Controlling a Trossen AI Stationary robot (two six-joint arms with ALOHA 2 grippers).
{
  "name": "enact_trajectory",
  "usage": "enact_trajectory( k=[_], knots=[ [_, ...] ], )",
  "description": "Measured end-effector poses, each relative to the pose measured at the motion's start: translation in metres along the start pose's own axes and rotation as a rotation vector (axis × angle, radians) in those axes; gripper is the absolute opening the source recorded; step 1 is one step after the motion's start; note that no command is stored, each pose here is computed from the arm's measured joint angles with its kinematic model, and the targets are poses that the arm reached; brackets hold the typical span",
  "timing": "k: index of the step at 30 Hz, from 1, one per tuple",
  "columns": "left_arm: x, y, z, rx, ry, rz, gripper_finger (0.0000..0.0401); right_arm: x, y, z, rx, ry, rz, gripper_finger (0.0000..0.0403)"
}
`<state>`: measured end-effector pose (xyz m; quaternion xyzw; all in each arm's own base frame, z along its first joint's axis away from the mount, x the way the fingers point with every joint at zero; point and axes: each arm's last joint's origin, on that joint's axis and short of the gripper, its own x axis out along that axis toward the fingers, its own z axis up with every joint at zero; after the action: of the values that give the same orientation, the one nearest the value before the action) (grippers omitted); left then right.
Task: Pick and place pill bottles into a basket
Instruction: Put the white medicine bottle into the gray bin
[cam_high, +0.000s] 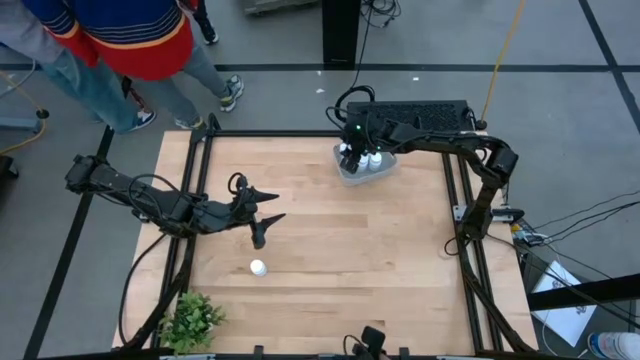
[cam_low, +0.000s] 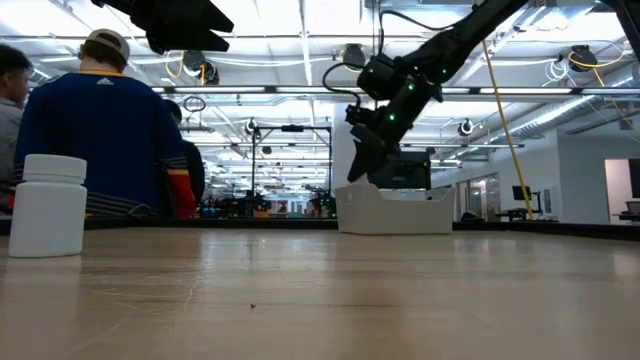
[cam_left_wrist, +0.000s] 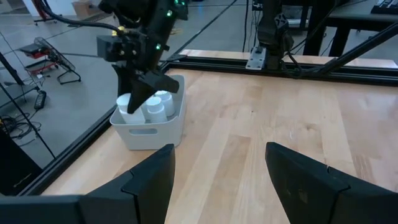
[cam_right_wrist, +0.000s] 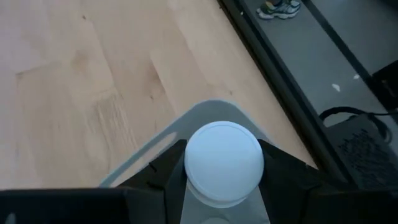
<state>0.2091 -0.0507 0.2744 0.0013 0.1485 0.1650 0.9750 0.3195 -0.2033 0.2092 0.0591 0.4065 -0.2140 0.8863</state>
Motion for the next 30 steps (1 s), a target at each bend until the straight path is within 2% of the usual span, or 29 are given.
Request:
enact_trajectory(
  k=[15,25,30],
  knots=[
    [0.0,0.0,0.0,0.001,0.0,0.0,0.0257,0.012,-0.01,-0.025,0.089,-0.033,0.05,0.0152],
    [0.0,0.0,0.0,0.001,0.0,0.0,0.0257,0.013,-0.016,-0.028,0.15,-0.024,0.086,0.0152],
    [0.0,0.0,0.0,0.003,0.0,0.0,0.0257,0.012,-0.019,-0.026,0.288,-0.048,0.148,0.0152]
  ],
)
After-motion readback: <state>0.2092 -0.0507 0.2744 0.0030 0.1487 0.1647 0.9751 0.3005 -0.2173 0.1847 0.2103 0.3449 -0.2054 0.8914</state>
